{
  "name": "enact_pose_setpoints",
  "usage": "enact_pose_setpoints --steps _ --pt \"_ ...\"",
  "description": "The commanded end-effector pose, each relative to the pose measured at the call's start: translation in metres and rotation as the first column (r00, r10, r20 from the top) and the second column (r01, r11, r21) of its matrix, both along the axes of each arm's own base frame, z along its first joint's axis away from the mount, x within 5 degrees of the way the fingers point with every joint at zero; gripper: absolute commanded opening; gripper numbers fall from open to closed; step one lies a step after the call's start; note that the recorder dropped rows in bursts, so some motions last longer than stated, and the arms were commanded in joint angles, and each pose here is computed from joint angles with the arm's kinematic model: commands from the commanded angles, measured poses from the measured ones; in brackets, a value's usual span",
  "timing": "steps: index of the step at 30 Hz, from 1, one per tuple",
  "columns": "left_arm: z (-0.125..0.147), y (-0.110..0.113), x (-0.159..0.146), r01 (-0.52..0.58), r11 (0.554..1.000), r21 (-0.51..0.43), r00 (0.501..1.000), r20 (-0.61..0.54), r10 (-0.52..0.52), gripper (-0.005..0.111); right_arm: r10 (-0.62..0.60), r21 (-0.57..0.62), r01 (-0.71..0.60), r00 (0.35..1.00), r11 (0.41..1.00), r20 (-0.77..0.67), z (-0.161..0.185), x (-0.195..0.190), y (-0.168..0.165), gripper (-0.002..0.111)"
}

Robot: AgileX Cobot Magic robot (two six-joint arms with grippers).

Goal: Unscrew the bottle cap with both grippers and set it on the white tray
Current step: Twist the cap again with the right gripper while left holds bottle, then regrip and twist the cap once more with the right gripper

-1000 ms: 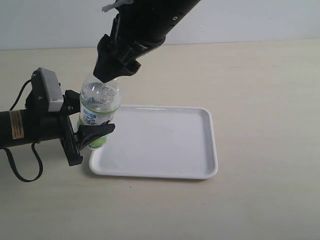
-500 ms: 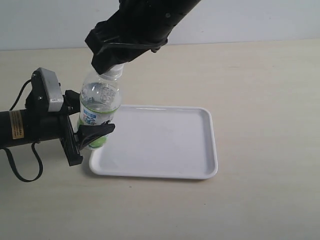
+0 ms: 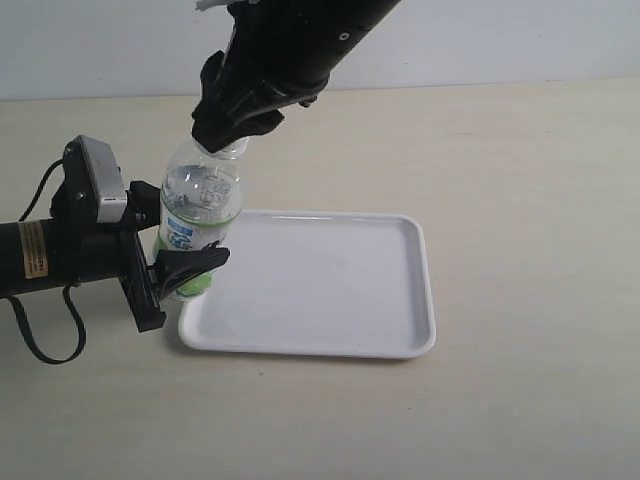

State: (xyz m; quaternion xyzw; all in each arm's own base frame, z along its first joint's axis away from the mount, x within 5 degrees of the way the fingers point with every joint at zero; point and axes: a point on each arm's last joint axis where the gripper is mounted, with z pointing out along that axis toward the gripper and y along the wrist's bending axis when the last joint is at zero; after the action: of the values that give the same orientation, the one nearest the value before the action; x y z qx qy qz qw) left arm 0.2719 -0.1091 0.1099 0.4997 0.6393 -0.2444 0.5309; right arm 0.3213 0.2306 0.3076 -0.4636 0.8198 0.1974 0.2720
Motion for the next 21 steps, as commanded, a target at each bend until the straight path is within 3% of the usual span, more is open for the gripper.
enact_pose_setpoints --steps 1,7,12,21 --pt "0.0054 -0.0013 -0.0009 0.002 0.999 -0.048 1.0 0.01 -0.001 0.0 0.165 -0.076 -0.156 0.975 0.985 0.147 0.0053 0.0011 -0.0027 0.0" --pt "0.0054 -0.0013 -0.0009 0.002 0.999 -0.048 1.0 0.01 -0.001 0.0 0.335 -0.164 -0.302 0.908 0.939 0.25 0.0054 0.0012 -0.0026 0.0" --pt "0.0054 -0.0013 -0.0009 0.002 0.999 -0.048 1.0 0.01 -0.001 0.0 0.496 -0.266 -0.425 0.803 0.865 0.331 0.0054 0.0012 -0.0026 0.0" --pt "0.0054 -0.0013 -0.0009 0.002 0.999 -0.048 1.0 0.01 -0.001 0.0 0.76 -0.486 -0.584 0.501 0.65 0.414 0.0054 0.0012 -0.0026 0.0"
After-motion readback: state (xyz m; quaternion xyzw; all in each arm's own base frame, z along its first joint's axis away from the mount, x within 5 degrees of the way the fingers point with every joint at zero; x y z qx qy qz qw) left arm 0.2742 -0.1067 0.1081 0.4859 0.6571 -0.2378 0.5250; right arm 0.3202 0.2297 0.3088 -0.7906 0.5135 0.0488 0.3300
